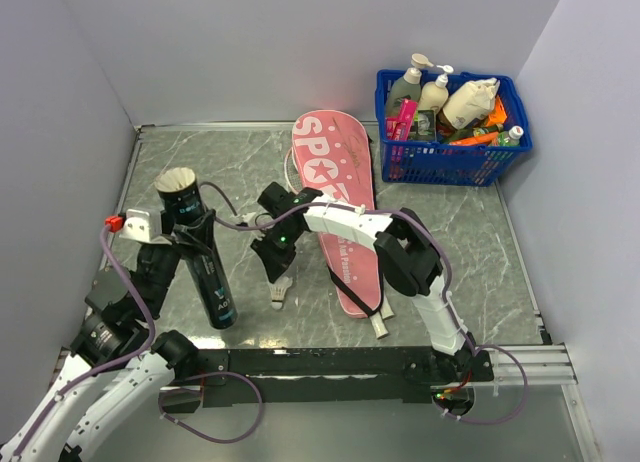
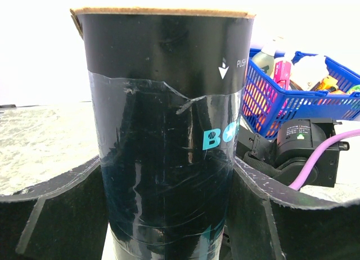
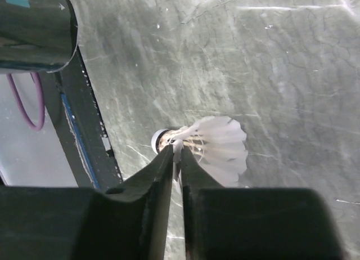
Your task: Pack up the badminton gear
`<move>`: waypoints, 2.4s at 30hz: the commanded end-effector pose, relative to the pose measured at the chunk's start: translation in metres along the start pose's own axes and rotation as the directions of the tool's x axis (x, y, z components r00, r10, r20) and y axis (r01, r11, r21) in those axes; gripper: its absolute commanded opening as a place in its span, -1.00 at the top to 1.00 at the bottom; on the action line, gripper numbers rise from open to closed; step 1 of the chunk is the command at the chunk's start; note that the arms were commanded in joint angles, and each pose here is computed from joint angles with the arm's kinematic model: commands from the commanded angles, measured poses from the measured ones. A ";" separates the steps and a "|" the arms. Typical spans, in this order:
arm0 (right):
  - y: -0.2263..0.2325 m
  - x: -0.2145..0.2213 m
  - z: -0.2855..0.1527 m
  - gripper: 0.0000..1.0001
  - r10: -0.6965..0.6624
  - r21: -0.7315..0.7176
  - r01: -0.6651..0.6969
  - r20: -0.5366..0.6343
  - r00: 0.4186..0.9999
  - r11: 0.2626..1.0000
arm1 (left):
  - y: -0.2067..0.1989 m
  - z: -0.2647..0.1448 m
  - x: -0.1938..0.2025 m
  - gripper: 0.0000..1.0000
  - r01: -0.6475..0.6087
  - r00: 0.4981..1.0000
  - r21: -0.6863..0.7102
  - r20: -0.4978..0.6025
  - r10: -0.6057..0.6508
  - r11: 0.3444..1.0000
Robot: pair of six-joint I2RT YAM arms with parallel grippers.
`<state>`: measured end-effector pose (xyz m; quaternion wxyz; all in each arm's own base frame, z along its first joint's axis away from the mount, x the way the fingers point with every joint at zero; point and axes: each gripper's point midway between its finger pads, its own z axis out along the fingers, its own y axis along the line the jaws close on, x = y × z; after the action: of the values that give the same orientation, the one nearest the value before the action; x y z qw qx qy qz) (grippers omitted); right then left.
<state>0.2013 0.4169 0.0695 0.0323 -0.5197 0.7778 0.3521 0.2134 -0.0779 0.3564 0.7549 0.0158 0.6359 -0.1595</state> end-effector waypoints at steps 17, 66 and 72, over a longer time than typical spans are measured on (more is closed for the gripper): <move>0.027 -0.037 -0.080 1.00 -0.071 0.135 0.037 0.253 0.965 0.990 | -0.020 0.009 -0.016 0.98 0.020 0.999 0.086 0.030 -0.023 0.996; 0.197 0.014 -0.319 1.00 -0.194 0.278 -0.031 0.740 0.644 0.960 | -0.200 -0.050 0.104 0.98 0.168 0.913 0.874 -0.312 0.263 0.455; 0.192 0.005 -0.299 1.00 -0.158 0.231 -0.019 0.719 0.677 0.973 | -0.201 -0.054 0.098 0.98 0.159 0.923 0.883 -0.292 0.250 0.441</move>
<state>0.1378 0.2647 0.3830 0.4174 -0.3509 0.7313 0.4096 0.1306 -0.2751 0.2506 0.4583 0.4523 0.6384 -0.4216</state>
